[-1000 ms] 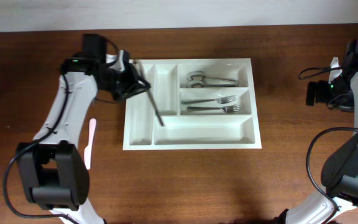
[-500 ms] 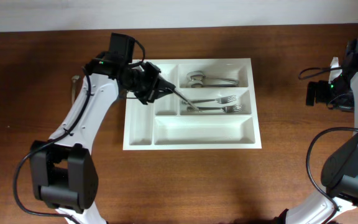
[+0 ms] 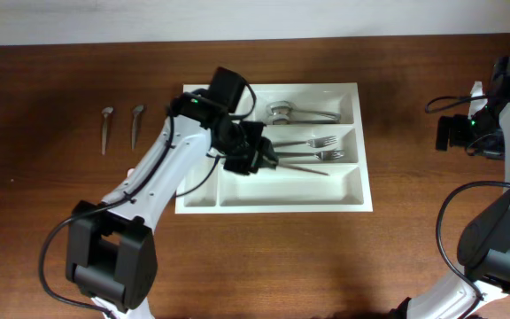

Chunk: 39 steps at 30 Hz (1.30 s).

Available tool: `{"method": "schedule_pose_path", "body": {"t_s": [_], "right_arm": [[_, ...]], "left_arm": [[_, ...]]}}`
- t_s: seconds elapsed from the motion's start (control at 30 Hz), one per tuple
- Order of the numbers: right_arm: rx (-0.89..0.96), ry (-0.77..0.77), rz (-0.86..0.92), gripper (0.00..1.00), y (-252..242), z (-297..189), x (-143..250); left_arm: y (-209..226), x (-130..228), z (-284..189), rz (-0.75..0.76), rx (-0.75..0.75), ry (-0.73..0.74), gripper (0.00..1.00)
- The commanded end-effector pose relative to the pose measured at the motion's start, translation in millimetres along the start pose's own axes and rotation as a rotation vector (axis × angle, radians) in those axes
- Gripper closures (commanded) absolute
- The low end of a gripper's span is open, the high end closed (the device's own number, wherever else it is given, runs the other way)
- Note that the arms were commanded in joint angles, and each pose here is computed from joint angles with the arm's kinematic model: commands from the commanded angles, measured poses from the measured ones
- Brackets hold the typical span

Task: Pack container
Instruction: 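Lift the tongs and carry them over the tray with the left gripper, then lower the tongs into the tray's bottom compartment and open the left gripper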

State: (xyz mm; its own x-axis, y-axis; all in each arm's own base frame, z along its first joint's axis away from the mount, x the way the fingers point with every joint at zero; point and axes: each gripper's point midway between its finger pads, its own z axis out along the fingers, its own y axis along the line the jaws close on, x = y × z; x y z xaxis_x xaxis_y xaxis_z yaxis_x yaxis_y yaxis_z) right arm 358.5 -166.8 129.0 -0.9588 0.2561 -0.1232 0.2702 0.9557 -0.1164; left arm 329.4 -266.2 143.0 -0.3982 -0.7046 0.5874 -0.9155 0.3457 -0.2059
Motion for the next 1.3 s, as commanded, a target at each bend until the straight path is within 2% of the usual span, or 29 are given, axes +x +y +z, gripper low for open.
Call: {"method": "schedule_pose_path", "body": {"t_s": [0.0,0.27,0.6,1.0,1.27], "right_arm": [[0.009,-0.007,0.001,0.01,0,-3,0],[0.009,-0.007,0.001,0.01,0,-3,0],[0.009,-0.007,0.001,0.01,0,-3,0],[0.009,-0.007,0.001,0.01,0,-3,0],[0.009,-0.007,0.001,0.01,0,-3,0]], "left_arm": [[7,-11,1,-0.132,-0.022,-0.116,0.98],[26,-16,10,-0.301,-0.062,-0.254,0.98],[-9,-26,24,-0.19,0.082,-0.368,0.98],[0,-54,69,-0.233,-0.02,-0.369,0.98],[-1,-44,78,-0.198,-0.013,-0.364,0.97]]}}
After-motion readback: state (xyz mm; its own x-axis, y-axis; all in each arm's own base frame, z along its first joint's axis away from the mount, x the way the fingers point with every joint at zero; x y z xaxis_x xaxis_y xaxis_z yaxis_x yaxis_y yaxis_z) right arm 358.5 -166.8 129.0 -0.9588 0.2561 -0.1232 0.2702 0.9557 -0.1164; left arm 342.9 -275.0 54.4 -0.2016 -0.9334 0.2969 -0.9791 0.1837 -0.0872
